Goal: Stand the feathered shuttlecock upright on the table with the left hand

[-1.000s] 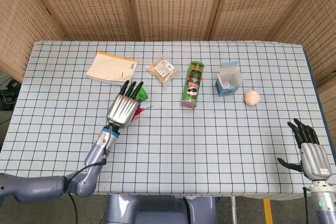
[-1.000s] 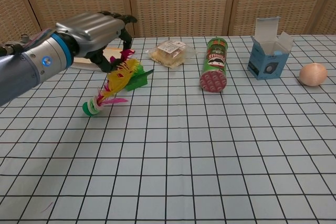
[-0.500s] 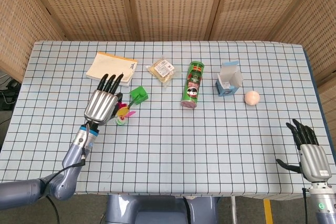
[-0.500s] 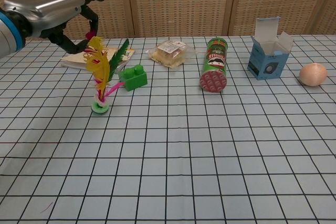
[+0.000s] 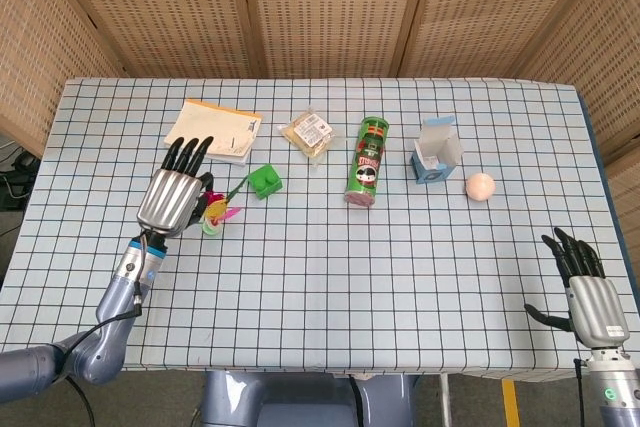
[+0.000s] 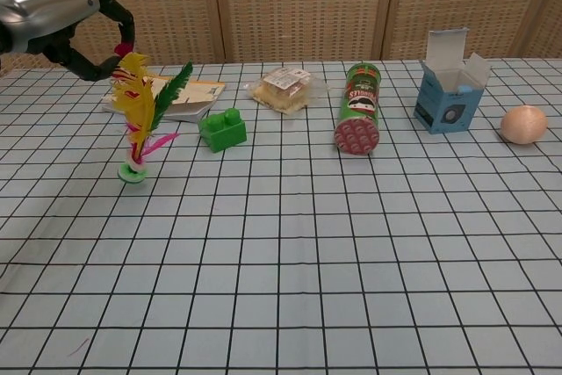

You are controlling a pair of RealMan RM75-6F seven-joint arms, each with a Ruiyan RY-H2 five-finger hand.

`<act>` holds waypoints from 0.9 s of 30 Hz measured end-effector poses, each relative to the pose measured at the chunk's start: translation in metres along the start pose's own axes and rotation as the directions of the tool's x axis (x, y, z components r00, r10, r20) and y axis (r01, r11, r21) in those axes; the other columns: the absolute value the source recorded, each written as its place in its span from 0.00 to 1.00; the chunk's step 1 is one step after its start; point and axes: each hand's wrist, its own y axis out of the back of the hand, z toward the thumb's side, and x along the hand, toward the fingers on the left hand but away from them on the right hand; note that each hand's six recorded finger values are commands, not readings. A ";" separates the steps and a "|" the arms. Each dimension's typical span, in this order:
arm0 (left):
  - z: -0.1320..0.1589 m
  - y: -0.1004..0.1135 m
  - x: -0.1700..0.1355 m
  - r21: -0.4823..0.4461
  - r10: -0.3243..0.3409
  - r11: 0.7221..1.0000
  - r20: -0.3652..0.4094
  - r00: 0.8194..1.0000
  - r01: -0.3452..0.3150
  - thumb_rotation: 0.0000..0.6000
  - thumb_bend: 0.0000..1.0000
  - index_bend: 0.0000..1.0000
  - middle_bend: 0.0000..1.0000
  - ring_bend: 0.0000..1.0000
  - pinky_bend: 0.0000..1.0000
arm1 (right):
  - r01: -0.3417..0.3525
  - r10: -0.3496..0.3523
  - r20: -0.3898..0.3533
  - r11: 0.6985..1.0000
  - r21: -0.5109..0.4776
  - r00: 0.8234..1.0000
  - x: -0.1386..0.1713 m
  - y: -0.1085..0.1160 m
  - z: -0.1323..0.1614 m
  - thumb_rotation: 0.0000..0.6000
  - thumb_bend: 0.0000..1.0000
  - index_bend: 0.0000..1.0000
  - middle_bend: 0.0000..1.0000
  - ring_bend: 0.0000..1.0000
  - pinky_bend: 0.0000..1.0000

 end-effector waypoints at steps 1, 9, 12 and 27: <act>0.000 -0.001 0.000 0.001 -0.003 1.000 0.000 1.000 0.003 1.00 0.52 0.69 0.00 0.00 0.00 | 0.000 0.000 0.000 1.000 0.000 1.000 0.000 0.000 0.000 1.00 0.05 0.09 0.00 0.00 0.00; 0.000 -0.008 -0.001 -0.005 -0.011 1.000 -0.003 1.000 0.011 1.00 0.52 0.69 0.00 0.00 0.00 | 0.001 -0.001 0.000 1.000 0.001 1.000 0.000 0.000 0.000 1.00 0.06 0.09 0.00 0.00 0.00; 0.000 -0.007 -0.002 -0.006 -0.009 1.000 0.000 1.000 0.009 1.00 0.52 0.69 0.00 0.00 0.00 | 0.000 0.000 -0.001 1.000 0.001 1.000 0.000 0.000 0.001 1.00 0.06 0.09 0.00 0.00 0.00; -0.019 -0.025 -0.023 -0.007 -0.083 0.997 -0.025 0.996 0.082 1.00 0.25 0.11 0.00 0.00 0.00 | 0.002 -0.002 -0.012 1.000 0.001 1.000 0.002 0.002 0.004 1.00 0.06 0.09 0.00 0.00 0.00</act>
